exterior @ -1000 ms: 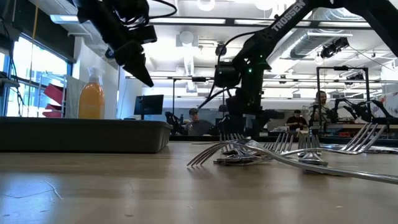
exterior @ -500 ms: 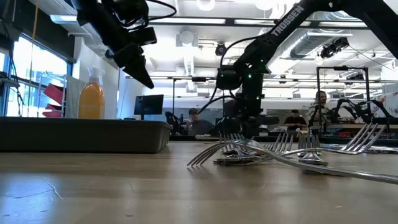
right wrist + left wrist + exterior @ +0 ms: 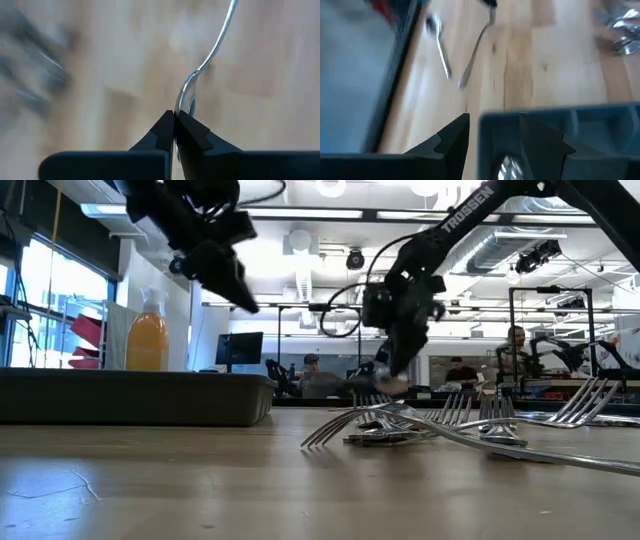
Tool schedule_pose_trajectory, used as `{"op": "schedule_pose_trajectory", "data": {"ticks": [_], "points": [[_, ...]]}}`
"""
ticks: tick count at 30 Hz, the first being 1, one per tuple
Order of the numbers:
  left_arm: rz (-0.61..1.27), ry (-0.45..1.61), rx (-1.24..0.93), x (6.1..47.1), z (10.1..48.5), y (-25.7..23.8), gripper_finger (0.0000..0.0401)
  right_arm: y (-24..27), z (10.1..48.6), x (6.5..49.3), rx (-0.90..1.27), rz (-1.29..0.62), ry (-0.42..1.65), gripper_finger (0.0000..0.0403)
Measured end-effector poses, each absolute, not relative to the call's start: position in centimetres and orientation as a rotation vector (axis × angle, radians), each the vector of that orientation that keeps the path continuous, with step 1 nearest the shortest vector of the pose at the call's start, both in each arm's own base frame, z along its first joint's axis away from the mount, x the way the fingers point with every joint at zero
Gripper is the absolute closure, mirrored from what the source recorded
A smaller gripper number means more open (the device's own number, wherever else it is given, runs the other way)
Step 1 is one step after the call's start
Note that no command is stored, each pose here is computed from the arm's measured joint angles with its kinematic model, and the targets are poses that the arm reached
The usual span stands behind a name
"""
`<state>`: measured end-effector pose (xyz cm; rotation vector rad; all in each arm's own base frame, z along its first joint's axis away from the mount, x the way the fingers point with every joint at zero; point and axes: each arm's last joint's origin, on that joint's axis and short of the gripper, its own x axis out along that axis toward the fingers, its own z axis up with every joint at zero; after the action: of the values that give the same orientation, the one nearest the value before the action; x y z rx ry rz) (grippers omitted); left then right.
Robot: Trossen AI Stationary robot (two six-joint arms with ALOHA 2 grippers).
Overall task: Sort silverware
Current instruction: Put the silver spoon into the black silverware tray
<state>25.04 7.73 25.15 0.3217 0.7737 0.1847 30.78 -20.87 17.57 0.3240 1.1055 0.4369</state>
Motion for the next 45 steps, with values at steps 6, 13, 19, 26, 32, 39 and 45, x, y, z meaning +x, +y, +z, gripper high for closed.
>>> {"op": "schedule_pose_trajectory", "data": {"ticks": [6, 13, 19, 26, 32, 39, 45], "points": [[0.070, 0.620, 0.644, 27.9, 25.1, 7.0, 0.0249, -20.4, 18.1, 31.0, 0.538, 0.552, 0.927, 0.0402], [0.033, 0.665, 0.828, 31.3, 20.9, 7.3, 0.0230, -19.6, 18.3, 31.7, 0.568, 0.614, 0.868, 0.0402], [0.140, 0.633, 0.956, 33.5, 19.1, 7.1, 0.0222, -19.3, 18.3, 31.8, 0.567, 0.617, 0.872, 0.0402], [0.110, 0.669, 0.990, 34.2, 17.9, 6.4, 0.0258, -19.4, 18.3, 32.0, 0.561, 0.610, 0.861, 0.0403], [0.136, 0.686, 0.999, 34.2, 17.8, 6.4, 0.0322, -19.5, 18.4, 32.2, 0.553, 0.604, 0.851, 0.0403], [0.154, 0.709, 1.040, 34.3, 17.8, 5.6, 0.0392, -19.5, 18.4, 32.2, 0.551, 0.604, 0.849, 0.0403], [0.174, 0.734, 1.057, 34.3, 17.7, 5.0, 0.0398, -19.7, 18.4, 32.4, 0.586, 0.573, 0.852, 0.0397]]}}
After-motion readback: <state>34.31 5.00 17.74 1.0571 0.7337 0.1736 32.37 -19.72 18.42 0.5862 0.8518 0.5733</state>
